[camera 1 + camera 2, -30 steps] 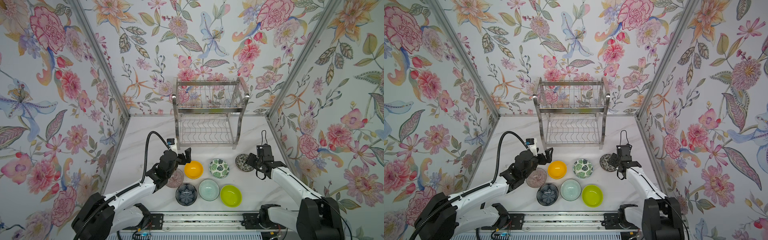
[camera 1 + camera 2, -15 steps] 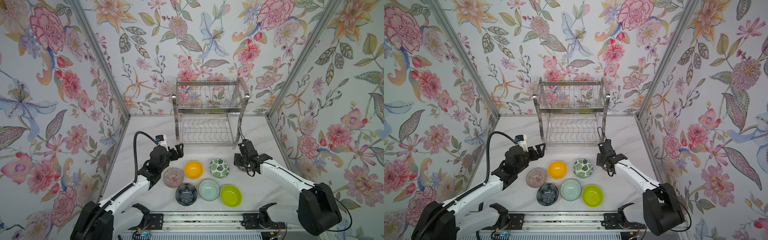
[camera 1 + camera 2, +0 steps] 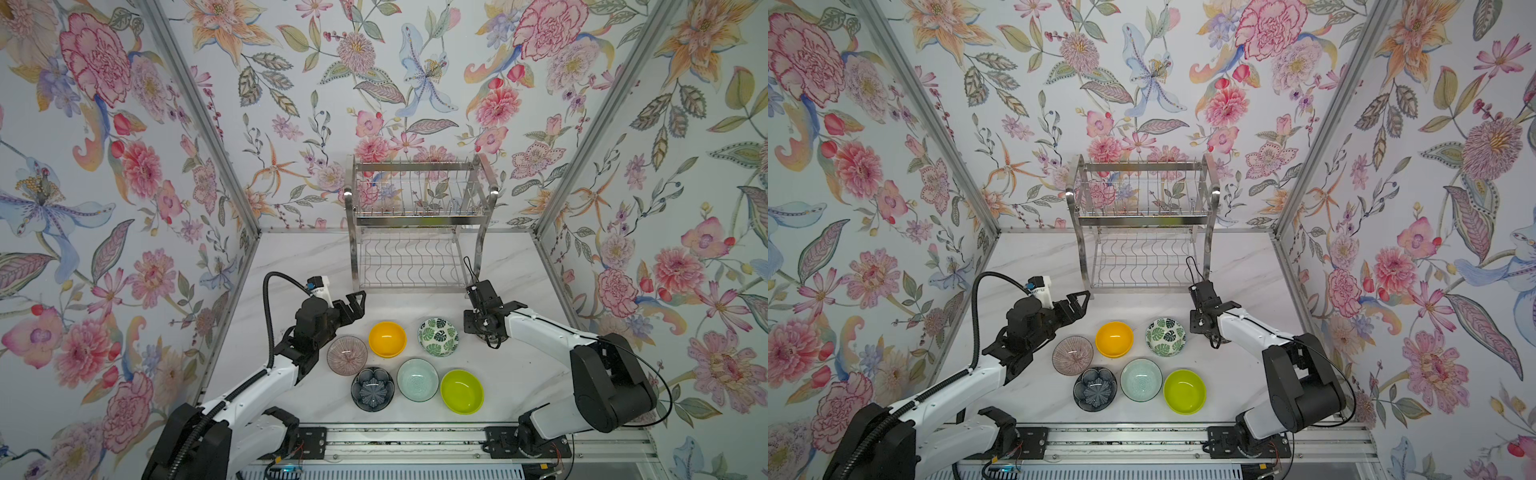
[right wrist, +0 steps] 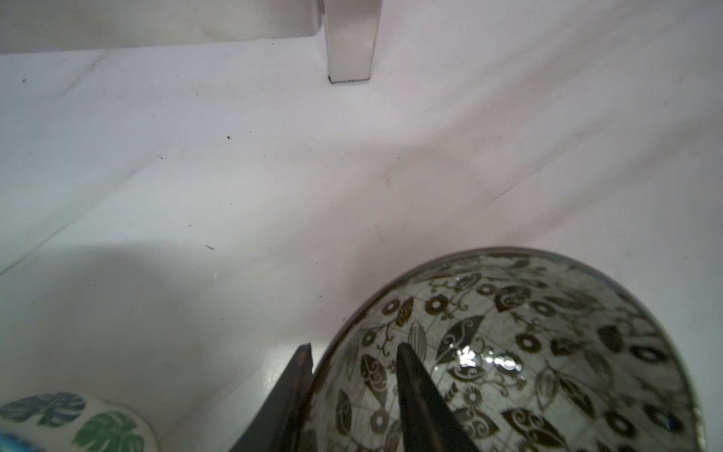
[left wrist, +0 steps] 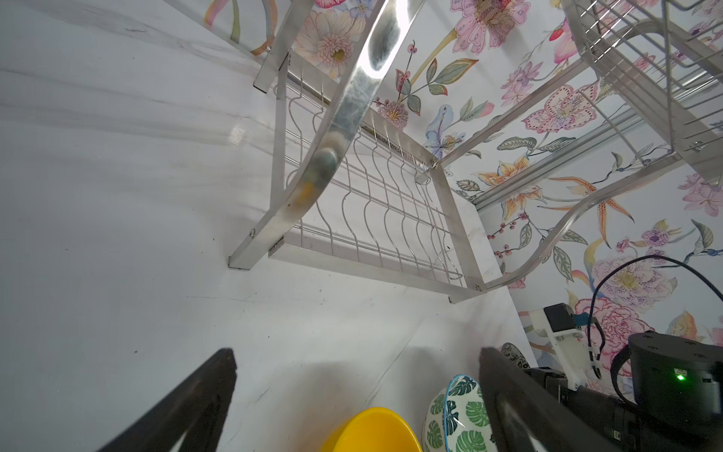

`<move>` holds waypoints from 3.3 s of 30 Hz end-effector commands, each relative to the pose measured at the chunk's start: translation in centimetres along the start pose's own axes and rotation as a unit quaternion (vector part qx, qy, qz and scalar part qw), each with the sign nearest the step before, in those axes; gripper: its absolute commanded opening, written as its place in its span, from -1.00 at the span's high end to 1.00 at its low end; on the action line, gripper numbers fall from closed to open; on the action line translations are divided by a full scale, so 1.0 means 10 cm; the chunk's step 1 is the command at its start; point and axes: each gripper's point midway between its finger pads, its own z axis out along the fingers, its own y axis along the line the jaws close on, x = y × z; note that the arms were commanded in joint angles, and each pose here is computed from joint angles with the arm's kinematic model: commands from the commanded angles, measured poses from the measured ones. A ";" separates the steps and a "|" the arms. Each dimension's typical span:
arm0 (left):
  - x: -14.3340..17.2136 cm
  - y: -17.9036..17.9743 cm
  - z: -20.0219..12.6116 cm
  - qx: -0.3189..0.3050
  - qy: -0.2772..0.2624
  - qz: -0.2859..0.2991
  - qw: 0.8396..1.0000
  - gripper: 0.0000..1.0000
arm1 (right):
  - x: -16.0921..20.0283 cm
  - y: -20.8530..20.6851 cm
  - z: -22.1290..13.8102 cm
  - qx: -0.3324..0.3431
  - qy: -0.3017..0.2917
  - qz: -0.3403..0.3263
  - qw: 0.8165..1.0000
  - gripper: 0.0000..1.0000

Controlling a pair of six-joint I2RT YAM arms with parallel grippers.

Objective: Load bowls into a dish rack
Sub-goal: Pick up the bowl from the middle-right of the table, then place the bowl in the dish rack.

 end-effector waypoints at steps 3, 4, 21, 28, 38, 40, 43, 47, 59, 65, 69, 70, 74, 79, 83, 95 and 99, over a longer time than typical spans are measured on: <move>0.02 -0.05 0.05 0.016 0.006 -0.009 1.000 -0.98 | -0.10 0.00 0.04 0.002 -0.007 0.000 1.000 0.35; 0.03 -0.04 0.05 0.016 0.009 -0.009 1.000 -0.98 | -0.10 0.00 0.04 0.002 -0.007 0.000 1.000 0.40; 0.02 -0.06 0.10 0.013 0.018 -0.004 1.000 -0.98 | -0.62 0.27 -0.73 -0.127 -0.114 0.035 0.985 1.00; -0.09 -0.24 0.09 0.025 0.025 0.017 0.999 -0.98 | -1.12 0.82 -1.84 -0.391 -0.274 0.076 0.875 1.00; -0.44 -0.30 -0.02 0.042 0.010 -0.004 0.999 -0.98 | -1.43 1.34 -2.04 -0.528 -0.312 0.077 0.786 1.00; -0.55 -0.25 -0.05 0.040 0.004 -0.016 0.999 -0.98 | -1.48 1.48 -2.00 -0.538 -0.309 0.071 0.781 1.00; -0.69 -0.18 -0.07 0.037 -0.011 -0.039 0.999 -0.98 | -1.56 1.66 -1.91 -0.550 -0.303 0.068 0.775 1.00; -0.85 -0.11 -0.02 0.048 -0.024 -0.074 0.996 -0.98 | -1.69 1.85 -1.80 -0.577 -0.297 0.081 0.756 1.00; -1.11 -0.16 0.15 0.096 -0.027 -0.116 0.988 -0.98 | -2.06 2.28 -1.39 -0.619 -0.270 0.095 0.731 1.00; -1.22 -0.12 0.15 0.099 -0.042 -0.133 0.985 -0.98 | -2.23 2.55 -1.22 -0.644 -0.252 0.104 0.714 1.00; -1.25 -0.09 0.15 0.097 -0.046 -0.134 0.985 -0.98 | -2.32 2.67 -1.07 -0.645 -0.246 0.114 0.714 1.00; -1.25 -0.06 0.14 0.092 -0.050 -0.133 0.986 -0.98 | -2.34 2.69 -1.05 -0.647 -0.245 0.117 0.712 1.00; -1.28 0.13 0.14 0.052 -0.062 -0.130 0.988 -0.98 | -2.42 2.80 -0.92 -0.652 -0.235 0.128 0.709 1.00; -1.30 0.20 0.18 0.048 -0.065 -0.139 0.987 -0.98 | -2.52 2.91 -0.84 -0.653 -0.231 0.130 0.710 1.00; -1.30 0.23 0.23 0.051 -0.062 -0.152 0.985 -0.98 | -2.62 2.95 -0.78 -0.656 -0.230 0.136 0.706 1.00; -1.24 0.24 0.27 0.081 -0.052 -0.191 0.977 -0.98 | -2.74 3.10 -0.63 -0.674 -0.221 0.144 0.691 1.00; -1.20 0.26 0.27 0.079 -0.049 -0.191 0.977 -0.98 | -2.75 3.14 -0.54 -0.676 -0.214 0.145 0.690 1.00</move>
